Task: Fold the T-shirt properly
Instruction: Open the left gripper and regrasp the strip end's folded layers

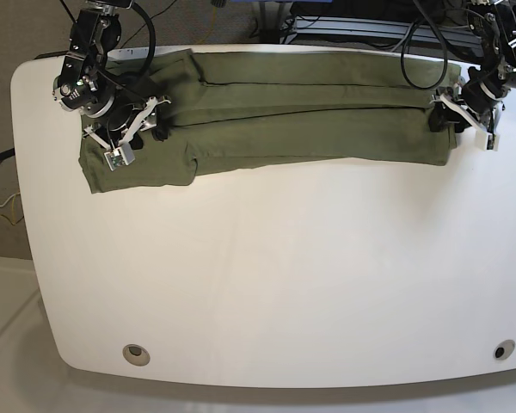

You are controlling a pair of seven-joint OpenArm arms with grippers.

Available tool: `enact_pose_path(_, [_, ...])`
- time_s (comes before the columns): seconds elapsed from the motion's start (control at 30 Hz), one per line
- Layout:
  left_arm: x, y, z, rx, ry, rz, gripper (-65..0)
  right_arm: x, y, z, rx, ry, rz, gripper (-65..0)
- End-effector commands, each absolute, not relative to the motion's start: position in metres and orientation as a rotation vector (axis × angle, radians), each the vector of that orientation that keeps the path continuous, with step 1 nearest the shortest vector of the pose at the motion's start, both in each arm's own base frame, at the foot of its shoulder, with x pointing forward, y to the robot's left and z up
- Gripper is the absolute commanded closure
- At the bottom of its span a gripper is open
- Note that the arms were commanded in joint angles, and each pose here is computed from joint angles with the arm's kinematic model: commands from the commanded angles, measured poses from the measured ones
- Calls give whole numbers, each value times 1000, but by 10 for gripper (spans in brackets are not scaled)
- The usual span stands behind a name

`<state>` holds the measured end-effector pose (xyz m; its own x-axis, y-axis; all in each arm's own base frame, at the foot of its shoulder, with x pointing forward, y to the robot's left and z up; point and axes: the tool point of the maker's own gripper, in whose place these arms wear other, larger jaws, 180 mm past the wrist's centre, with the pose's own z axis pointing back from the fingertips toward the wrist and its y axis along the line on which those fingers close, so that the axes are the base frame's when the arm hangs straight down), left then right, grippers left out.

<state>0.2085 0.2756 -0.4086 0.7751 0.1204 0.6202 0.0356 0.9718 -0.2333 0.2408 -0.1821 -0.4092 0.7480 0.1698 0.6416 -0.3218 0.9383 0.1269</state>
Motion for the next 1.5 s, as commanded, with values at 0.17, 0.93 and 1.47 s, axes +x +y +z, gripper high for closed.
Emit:
enact_pose_path(0.17, [216, 277, -394, -257, -761, 54, 0, 249, -183, -398, 237, -720, 282, -289])
enact_pose_path(0.93, [214, 251, -368, -297, -774, 39, 0, 251, -183, -398, 233, -725, 282, -276])
enact_pose_path(1.47, [214, 228, -356, -312, -797, -23, 0, 251, -184, -398, 232, -725, 281, -275])
